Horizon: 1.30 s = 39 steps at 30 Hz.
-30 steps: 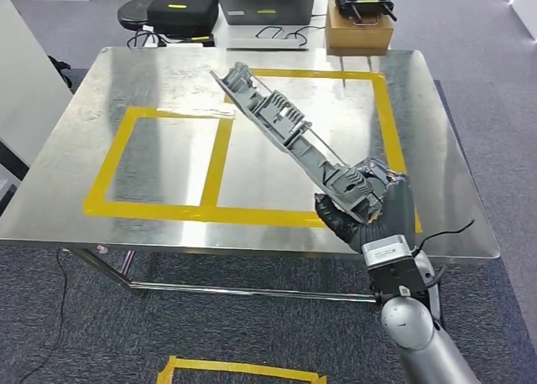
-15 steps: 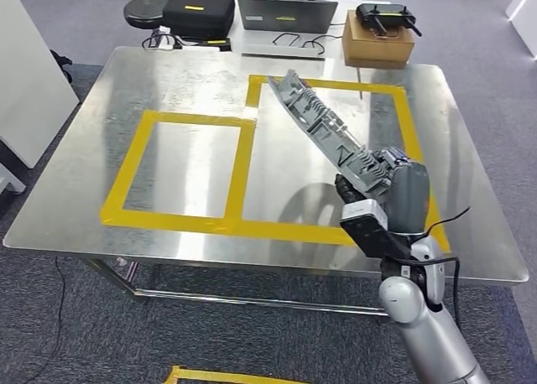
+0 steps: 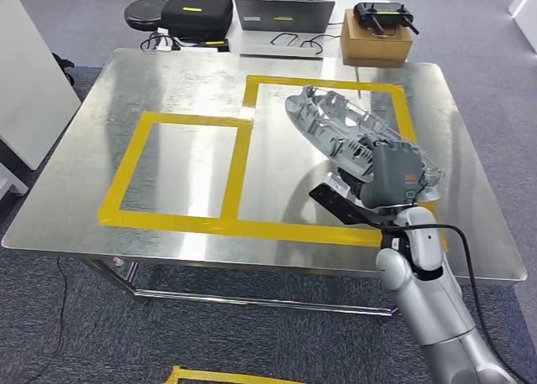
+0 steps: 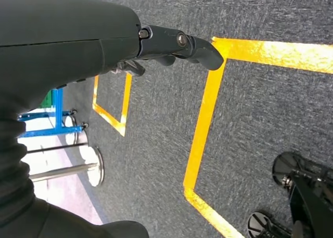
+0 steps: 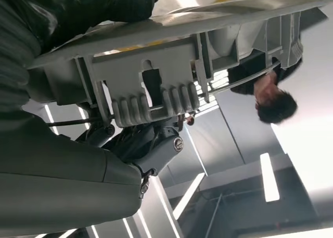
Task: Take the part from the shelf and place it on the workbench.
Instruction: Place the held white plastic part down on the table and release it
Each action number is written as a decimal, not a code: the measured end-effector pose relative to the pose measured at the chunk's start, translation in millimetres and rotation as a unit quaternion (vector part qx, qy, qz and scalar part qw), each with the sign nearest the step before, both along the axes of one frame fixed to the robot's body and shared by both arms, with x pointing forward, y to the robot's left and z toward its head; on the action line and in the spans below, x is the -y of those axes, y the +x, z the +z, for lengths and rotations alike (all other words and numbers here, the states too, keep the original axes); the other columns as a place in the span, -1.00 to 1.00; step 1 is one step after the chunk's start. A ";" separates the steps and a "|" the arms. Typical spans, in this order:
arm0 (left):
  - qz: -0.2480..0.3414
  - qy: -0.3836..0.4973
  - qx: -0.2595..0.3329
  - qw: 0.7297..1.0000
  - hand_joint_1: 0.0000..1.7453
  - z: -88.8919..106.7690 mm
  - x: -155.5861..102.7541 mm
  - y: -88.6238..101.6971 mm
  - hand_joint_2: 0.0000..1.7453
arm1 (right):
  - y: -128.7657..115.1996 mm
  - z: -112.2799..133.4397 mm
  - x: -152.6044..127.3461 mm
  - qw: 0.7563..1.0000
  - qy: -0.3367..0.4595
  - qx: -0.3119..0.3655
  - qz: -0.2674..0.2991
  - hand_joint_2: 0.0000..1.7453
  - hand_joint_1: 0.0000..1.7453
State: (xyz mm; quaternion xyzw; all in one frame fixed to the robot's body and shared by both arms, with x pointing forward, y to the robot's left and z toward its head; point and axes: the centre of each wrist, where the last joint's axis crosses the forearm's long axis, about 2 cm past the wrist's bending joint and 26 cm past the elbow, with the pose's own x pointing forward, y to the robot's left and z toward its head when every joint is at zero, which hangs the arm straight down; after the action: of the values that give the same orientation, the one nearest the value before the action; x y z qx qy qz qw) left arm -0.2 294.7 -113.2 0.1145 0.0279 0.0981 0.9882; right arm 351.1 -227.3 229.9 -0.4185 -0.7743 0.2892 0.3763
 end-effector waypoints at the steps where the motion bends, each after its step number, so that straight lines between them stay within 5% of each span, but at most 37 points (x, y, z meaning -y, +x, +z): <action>1: -0.002 0.001 0.000 1.000 -1.00 0.0 -0.7 0.5 1.00 | 4.6 -0.1 -2.8 1.000 -0.016 -0.010 -0.005 1.00 1.00; 11: -0.027 -0.004 0.010 1.000 -1.00 0.2 -7.1 6.9 1.00 | 40.2 -32.1 -49.1 0.979 -0.168 -0.109 -0.032 1.00 1.00; 20: -0.028 -0.013 0.007 1.000 -1.00 0.3 -8.4 9.0 1.00 | 42.3 -43.7 -95.4 0.966 -0.202 -0.162 0.004 1.00 1.00; 26: -0.029 -0.015 0.011 0.999 -1.00 0.3 -8.1 10.1 1.00 | 55.6 -53.0 -100.1 0.937 -0.236 -0.256 -0.032 1.00 1.00; 27: -0.029 -0.015 0.012 0.999 -1.00 0.3 -8.1 10.0 1.00 | 57.8 -53.9 -98.7 0.934 -0.240 -0.262 -0.035 1.00 0.83; 28: -0.030 -0.014 0.014 0.999 -1.00 0.3 -8.1 10.0 1.00 | 59.6 -54.4 -97.5 0.932 -0.243 -0.266 -0.038 1.00 0.32; 30: -0.030 -0.014 0.017 0.999 -1.00 0.3 -8.1 10.0 1.00 | 62.3 -54.7 -95.9 0.930 -0.247 -0.270 -0.045 0.00 -0.68; 31: -0.030 -0.013 0.018 0.999 -1.00 0.3 -8.1 10.0 1.00 | 62.9 -55.5 -95.2 0.928 -0.251 -0.270 -0.054 -0.50 -1.00; 32: -0.030 -0.013 0.019 0.999 -1.00 0.3 -8.0 10.0 1.00 | 63.1 -56.7 -94.6 0.926 -0.255 -0.271 -0.065 -1.00 -1.00; 39: -0.034 -0.016 0.036 0.999 -1.00 0.1 -7.4 8.6 1.00 | 67.9 -58.6 -83.8 0.912 -0.271 -0.284 -0.120 -1.00 -1.00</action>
State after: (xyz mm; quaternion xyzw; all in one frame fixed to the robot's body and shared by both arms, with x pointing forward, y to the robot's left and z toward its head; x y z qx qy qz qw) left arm 8.5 302.1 -113.0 0.0963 -0.0101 0.0684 0.9929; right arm 418.9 -143.5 171.3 -0.4948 -0.4706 0.5474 0.4838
